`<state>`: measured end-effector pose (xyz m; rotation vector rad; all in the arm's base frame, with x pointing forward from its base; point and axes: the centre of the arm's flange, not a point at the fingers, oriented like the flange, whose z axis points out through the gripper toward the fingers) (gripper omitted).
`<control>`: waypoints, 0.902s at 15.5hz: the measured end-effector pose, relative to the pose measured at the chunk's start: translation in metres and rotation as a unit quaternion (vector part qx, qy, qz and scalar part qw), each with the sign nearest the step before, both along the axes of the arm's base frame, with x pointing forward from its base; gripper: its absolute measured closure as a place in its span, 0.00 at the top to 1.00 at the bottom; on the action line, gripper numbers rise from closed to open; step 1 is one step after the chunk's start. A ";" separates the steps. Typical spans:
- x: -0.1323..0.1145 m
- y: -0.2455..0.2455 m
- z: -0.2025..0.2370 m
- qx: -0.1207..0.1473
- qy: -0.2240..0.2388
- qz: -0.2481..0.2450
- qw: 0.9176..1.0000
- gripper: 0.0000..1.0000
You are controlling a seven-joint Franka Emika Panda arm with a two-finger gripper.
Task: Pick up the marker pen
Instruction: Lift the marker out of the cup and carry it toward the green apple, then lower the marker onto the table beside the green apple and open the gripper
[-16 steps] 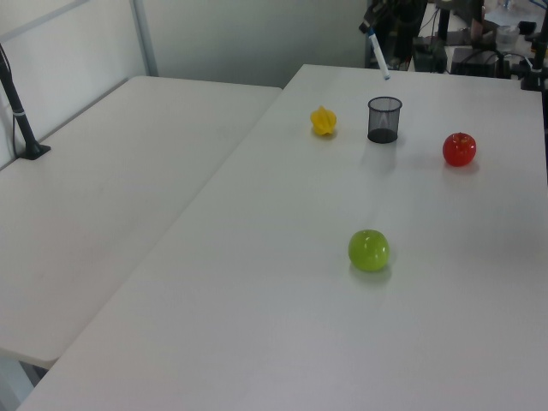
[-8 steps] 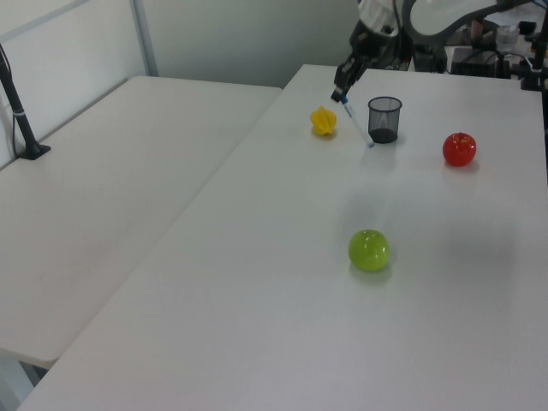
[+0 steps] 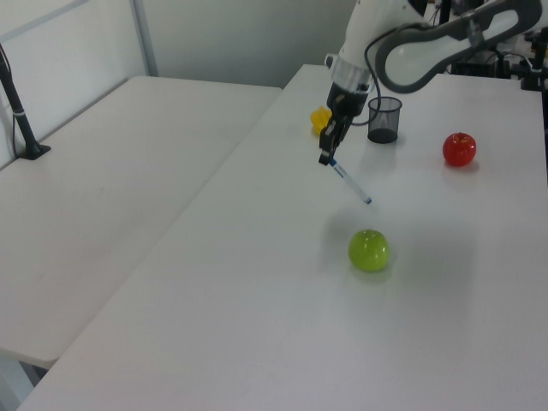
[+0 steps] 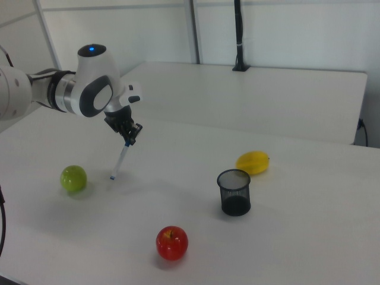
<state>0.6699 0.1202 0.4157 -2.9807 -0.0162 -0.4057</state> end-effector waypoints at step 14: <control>0.013 0.053 -0.074 -0.006 0.040 0.038 0.998 0.45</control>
